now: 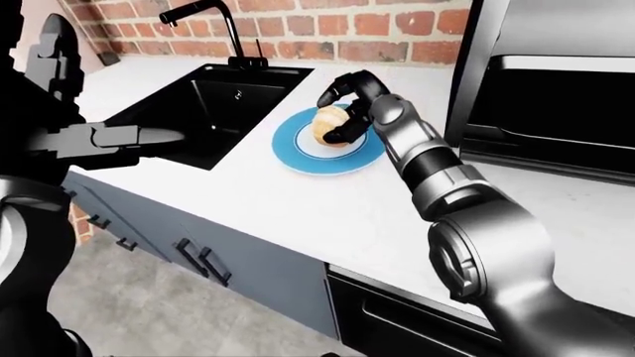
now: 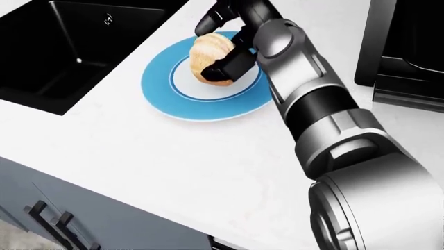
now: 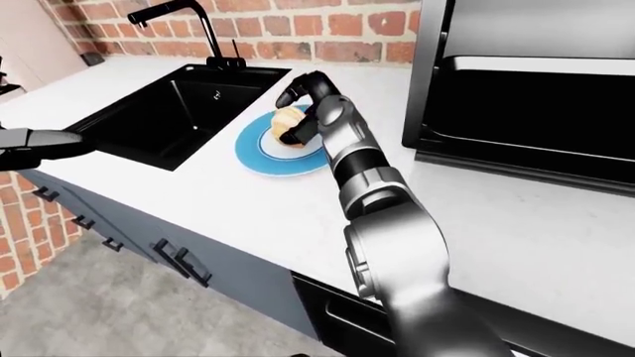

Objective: Pick the bread from the tray and place it on the plate on the counter.

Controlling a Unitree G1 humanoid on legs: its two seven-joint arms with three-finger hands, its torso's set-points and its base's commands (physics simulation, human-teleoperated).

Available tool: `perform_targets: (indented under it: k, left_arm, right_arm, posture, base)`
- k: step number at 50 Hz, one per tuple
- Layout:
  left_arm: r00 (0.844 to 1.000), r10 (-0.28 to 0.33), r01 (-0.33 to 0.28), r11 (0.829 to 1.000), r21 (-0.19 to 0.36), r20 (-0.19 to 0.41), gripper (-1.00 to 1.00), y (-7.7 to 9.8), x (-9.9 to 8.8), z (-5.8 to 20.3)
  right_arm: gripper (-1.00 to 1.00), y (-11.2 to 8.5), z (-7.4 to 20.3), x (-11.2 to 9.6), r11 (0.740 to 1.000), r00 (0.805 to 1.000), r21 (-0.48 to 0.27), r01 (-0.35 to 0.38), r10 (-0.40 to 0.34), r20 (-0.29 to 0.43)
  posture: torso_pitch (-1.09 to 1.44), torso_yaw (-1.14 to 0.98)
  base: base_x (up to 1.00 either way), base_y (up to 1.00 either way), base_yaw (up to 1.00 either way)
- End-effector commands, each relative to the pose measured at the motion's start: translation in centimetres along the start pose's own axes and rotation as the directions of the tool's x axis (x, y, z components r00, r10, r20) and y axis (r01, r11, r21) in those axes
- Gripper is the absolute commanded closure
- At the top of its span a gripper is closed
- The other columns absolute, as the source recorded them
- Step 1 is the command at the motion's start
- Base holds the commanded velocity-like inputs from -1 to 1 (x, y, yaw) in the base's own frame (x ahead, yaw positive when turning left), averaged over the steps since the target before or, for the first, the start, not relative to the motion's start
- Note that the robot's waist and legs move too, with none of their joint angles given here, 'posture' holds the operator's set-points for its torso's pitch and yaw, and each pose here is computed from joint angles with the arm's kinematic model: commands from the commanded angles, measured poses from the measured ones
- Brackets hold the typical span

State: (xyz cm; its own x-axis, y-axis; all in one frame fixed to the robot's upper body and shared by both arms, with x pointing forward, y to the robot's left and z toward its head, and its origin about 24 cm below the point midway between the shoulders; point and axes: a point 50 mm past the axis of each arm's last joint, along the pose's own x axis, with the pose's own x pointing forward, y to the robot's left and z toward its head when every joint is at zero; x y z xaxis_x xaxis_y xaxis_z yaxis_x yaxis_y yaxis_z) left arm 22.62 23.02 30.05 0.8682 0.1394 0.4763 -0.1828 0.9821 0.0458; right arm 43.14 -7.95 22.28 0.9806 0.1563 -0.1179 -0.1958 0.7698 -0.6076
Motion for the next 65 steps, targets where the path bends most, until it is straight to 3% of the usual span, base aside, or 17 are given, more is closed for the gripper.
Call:
perform_targets:
  k: [1, 18, 21, 23, 25, 32, 38, 39, 49, 65]
  left_arm:
    - [0.997, 0.018, -0.018, 1.000, 0.007, 0.069, -1.00, 0.3, 0.0, 1.2]
    - [0.997, 0.024, -0.025, 1.000, 0.008, 0.072, -1.00, 0.4, -0.1, 1.2]
    - [0.997, 0.025, -0.025, 1.000, 0.008, 0.072, -1.00, 0.4, -0.1, 1.2]
    - [0.997, 0.025, -0.026, 1.000, 0.009, 0.071, -1.00, 0.4, -0.2, 1.2]
    - [0.997, 0.025, -0.026, 1.000, 0.009, 0.070, -1.00, 0.4, -0.2, 1.1]
    - [0.997, 0.026, -0.027, 1.000, 0.009, 0.071, -1.00, 0.6, -0.3, 1.2]
    - [0.997, 0.026, -0.027, 1.000, 0.009, 0.071, -1.00, 0.6, -0.3, 1.2]
    - [0.997, 0.026, -0.027, 1.000, 0.011, 0.072, -1.00, 0.6, -0.2, 1.3]
    - [0.997, 0.026, -0.027, 1.000, 0.009, 0.079, -1.00, 0.5, 0.0, 1.6]
    - [0.997, 0.023, -0.024, 1.000, 0.011, 0.079, -1.00, 0.4, 0.1, 1.6]
  right_arm:
    - [0.29, -1.5, 3.0, -0.3, 0.998, 0.992, -0.003, 0.055, -0.054, 0.113]
    - [0.29, -1.3, 2.9, -0.3, 0.999, 0.993, -0.003, 0.048, -0.047, 0.112]
    - [0.07, -1.2, 2.7, -0.3, 0.999, 0.993, -0.003, 0.043, -0.042, 0.109]
    - [0.07, -1.1, 2.7, -0.3, 0.999, 0.993, -0.001, 0.040, -0.040, 0.109]
    - [-0.14, -1.1, 2.7, -0.3, 0.999, 0.993, 0.001, 0.040, -0.040, 0.108]
    - [-0.57, -1.0, 2.7, -0.3, 0.999, 0.994, 0.003, 0.036, -0.036, 0.108]
    - [-0.85, -0.9, 2.6, -0.3, 0.999, 0.994, 0.003, 0.032, -0.032, 0.106]
    - [-1.00, -1.0, 2.7, -0.3, 0.999, 0.994, 0.004, 0.033, -0.033, 0.107]
    - [-1.00, -1.5, 3.7, -0.4, 0.999, 0.990, 0.011, 0.046, -0.047, 0.136]
    - [-1.00, -3.7, 7.6, -1.5, 0.996, 0.972, 0.030, 0.084, -0.089, 0.218]
  posture:
    - [0.00, 0.72]
    - [0.00, 0.72]
    - [0.00, 0.72]
    - [0.00, 0.72]
    - [0.00, 0.72]
    - [0.00, 0.72]
    - [0.00, 0.72]
    - [0.00, 0.72]
    - [0.00, 0.72]
    - [0.00, 0.72]
  base:
    - [0.00, 0.00, 0.00]
    - [0.00, 0.00, 0.00]
    - [0.00, 0.00, 0.00]
    - [0.00, 0.00, 0.00]
    - [0.00, 0.00, 0.00]
    - [0.00, 0.00, 0.00]
    - [0.00, 0.00, 0.00]
    - [0.00, 0.00, 0.00]
    - [0.00, 0.00, 0.00]
    - [0.00, 0.00, 0.00]
